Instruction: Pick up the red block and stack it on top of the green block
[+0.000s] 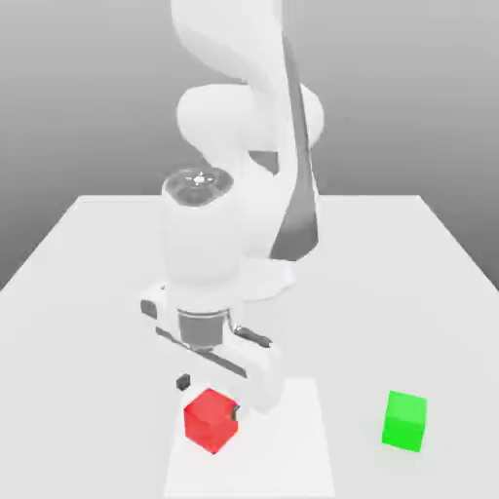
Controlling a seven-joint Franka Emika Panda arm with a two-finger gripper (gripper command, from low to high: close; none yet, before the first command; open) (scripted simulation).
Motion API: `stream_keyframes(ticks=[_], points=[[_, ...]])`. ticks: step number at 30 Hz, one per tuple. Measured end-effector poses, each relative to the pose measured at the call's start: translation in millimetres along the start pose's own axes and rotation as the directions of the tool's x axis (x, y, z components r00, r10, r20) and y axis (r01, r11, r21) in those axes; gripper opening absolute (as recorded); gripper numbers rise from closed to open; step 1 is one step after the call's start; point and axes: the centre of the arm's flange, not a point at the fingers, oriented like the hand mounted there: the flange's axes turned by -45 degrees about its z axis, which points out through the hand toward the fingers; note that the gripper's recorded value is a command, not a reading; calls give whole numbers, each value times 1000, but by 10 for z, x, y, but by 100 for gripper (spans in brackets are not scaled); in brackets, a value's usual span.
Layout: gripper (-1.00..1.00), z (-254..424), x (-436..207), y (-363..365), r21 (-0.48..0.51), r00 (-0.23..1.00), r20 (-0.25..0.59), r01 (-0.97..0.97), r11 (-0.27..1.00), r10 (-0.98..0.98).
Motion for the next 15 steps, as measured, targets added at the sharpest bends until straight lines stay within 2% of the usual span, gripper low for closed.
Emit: stream_keyframes(ticks=[7, 12, 15], points=[[-100, 16, -1, -1, 0, 1000, -1, 0, 1000, 0], [-100, -447, 4, -3, 0, 1000, -1, 0, 1000, 0], [-100, -649, -266, -514, 1, 992, 0, 128, 992, -128]])
